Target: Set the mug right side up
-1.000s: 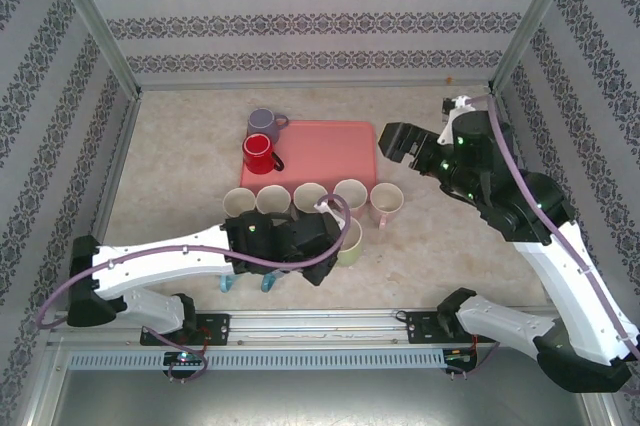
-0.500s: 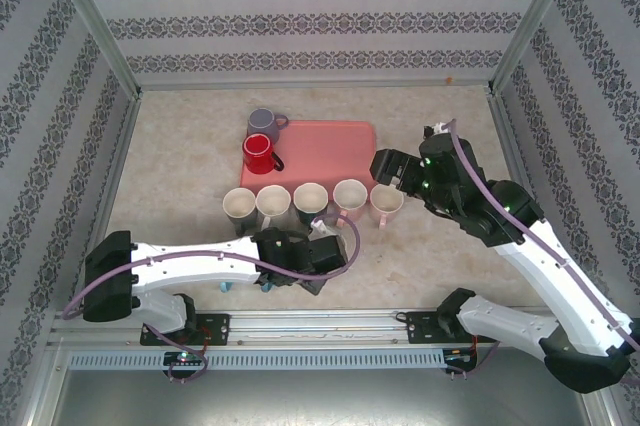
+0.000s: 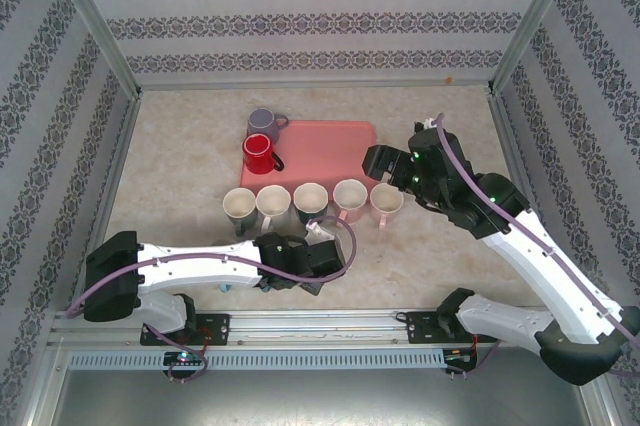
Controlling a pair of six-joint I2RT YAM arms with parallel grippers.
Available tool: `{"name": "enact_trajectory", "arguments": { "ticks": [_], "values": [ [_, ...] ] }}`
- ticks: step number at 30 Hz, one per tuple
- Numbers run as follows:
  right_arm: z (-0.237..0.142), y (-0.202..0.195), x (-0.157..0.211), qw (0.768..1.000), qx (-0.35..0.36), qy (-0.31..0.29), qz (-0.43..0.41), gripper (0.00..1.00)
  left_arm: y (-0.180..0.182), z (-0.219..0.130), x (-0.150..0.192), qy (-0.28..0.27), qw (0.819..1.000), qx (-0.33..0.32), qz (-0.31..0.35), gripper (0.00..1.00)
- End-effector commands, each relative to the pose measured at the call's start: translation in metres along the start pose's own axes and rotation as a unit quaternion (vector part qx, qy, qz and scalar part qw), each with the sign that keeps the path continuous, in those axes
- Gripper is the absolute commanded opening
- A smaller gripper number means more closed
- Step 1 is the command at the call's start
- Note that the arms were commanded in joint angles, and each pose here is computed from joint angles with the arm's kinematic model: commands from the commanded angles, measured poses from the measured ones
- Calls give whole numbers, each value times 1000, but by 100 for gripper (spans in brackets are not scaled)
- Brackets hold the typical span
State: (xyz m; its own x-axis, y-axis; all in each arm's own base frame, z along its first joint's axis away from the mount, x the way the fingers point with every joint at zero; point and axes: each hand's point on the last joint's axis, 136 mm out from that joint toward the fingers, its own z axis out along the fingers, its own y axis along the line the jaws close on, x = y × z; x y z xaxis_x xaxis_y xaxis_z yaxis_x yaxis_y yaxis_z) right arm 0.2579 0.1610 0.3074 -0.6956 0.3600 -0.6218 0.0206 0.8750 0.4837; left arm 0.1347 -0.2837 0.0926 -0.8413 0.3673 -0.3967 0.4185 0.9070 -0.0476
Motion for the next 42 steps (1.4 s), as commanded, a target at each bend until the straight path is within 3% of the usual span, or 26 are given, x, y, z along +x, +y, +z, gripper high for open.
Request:
{"name": "enact_trajectory", "arguments": {
  "ticks": [1,10,18,28,37,42],
  "values": [
    [1,7,-4,1000,-16,-4,-3,98,6,-5,-15,-36,999,-8,-33,5],
    [9,5,0,1000,-18,9,0,98,17,-2,-4,-22,998,-25,-48,10],
    [11,1,4,1000,-18,15,3,98,16,-2,-5,-19,998,-29,-47,28],
    [11,-4,7,1000,-14,16,4,98,19,-11,-7,-24,998,-28,-44,37],
    [10,-4,9,1000,-21,18,5,98,17,-35,-16,-40,999,-12,-23,37],
    [2,8,3,997,-38,23,-63,98,22,-79,-43,-67,998,7,-12,37]
  ]
}}
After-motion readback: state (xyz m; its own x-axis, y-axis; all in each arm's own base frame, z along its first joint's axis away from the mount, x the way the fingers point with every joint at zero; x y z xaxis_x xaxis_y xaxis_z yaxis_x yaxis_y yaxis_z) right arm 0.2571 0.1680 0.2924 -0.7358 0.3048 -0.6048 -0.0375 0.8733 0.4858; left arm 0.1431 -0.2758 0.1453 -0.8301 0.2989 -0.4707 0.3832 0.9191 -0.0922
